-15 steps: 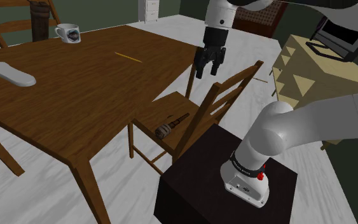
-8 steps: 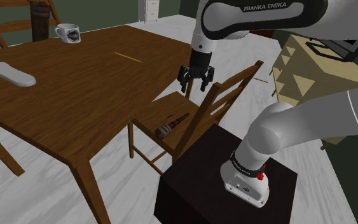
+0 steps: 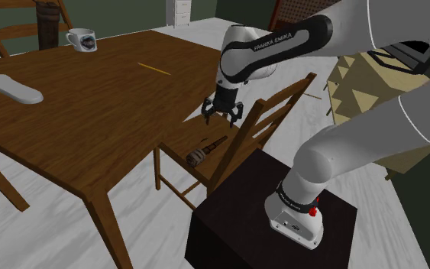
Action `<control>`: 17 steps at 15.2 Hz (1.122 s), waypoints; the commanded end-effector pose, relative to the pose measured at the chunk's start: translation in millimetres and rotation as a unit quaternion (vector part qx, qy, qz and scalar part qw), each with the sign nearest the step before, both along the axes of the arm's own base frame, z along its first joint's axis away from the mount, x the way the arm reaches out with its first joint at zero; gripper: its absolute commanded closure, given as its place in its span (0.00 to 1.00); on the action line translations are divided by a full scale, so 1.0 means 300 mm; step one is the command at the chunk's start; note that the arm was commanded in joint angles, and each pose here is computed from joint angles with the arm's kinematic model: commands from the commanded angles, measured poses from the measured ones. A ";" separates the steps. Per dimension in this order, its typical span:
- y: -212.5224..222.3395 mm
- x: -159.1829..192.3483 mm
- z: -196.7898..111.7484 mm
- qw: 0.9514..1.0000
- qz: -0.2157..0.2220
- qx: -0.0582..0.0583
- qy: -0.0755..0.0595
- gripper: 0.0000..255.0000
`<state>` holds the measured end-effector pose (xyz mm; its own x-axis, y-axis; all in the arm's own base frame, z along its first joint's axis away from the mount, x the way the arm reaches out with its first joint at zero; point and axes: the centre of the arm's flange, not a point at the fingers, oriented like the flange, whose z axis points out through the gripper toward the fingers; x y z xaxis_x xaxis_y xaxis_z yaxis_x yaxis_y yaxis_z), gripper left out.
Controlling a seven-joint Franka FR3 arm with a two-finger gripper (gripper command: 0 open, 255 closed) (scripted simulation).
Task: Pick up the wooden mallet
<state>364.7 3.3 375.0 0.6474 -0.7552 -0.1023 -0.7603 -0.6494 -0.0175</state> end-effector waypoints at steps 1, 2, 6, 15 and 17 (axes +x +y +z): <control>-0.015 0.031 -0.082 0.999 -0.052 -0.006 -0.001 0.00; -0.024 0.044 -0.122 0.997 -0.076 -0.008 0.000 0.00; -0.068 0.091 -0.280 0.985 -0.173 -0.019 0.001 0.00; -0.161 0.143 -0.564 0.946 -0.322 -0.035 0.003 0.00; -0.161 0.143 -0.599 0.946 -0.322 -0.035 0.003 0.00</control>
<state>407.7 -45.4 199.9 0.0528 -0.9978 -0.0398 -0.9985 -0.0534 0.0137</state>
